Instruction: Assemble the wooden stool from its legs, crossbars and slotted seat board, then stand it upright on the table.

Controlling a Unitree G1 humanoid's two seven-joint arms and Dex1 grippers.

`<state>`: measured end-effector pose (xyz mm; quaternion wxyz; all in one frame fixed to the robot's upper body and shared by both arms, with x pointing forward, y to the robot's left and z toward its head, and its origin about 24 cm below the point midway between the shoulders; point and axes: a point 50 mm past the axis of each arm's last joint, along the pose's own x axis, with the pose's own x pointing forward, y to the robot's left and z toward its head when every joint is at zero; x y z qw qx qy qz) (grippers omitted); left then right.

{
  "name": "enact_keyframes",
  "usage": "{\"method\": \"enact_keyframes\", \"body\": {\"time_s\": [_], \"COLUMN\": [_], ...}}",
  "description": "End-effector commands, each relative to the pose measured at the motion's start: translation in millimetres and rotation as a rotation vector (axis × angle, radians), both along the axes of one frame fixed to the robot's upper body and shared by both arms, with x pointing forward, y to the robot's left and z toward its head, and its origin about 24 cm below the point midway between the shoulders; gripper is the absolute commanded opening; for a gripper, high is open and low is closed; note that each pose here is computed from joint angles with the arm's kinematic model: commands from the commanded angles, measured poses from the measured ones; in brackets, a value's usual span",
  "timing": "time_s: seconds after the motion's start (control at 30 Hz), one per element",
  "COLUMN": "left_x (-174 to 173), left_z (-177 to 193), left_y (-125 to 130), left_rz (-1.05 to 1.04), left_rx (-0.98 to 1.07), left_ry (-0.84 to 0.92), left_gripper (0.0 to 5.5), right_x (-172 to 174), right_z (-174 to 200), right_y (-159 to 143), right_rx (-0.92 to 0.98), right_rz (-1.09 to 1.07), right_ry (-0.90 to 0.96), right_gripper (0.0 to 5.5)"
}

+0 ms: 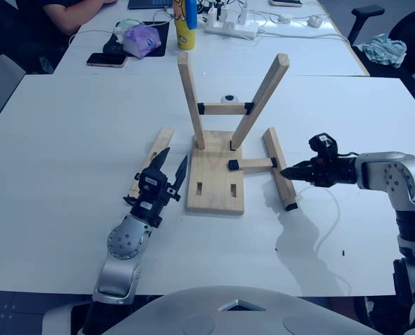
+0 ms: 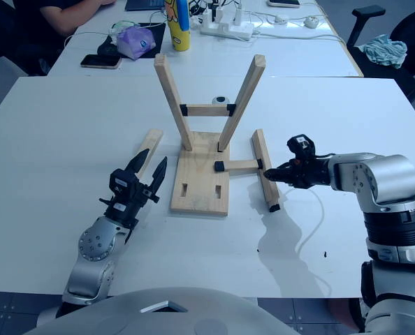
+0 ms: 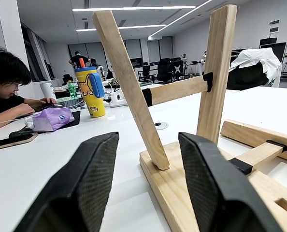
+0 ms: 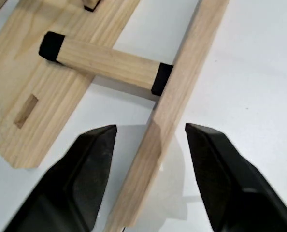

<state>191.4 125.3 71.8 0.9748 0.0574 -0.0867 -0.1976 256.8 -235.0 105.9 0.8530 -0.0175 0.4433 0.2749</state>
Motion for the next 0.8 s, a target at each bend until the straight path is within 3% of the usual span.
{"method": "enact_keyframes", "body": {"time_s": [0.03,0.27,0.43,0.8], "left_x": [-0.4,3.7,4.1,4.2], "left_z": [2.3,1.1,-2.3,8.5], "left_y": [0.0,1.6,-1.8,5.4], "left_rz": [0.006,-0.001,-0.076,-0.191], "left_rx": [0.007,-0.013,-0.117,-0.397], "left_ry": [-0.008,0.03,0.123,0.242], "left_gripper": [2.28,2.28,2.93,4.46], "right_x": [-6.7,-15.7,-14.8,-8.1], "right_z": [-18.6,-37.5,-40.2,-3.8], "right_y": [3.8,5.8,-5.5,-57.3], "right_rx": [-0.037,-0.077,-0.094,0.118], "right_rz": [-0.004,0.006,-0.018,-0.014], "right_ry": [0.022,0.026,0.009,0.065], "right_gripper": [2.66,1.83,1.11,1.04]}}
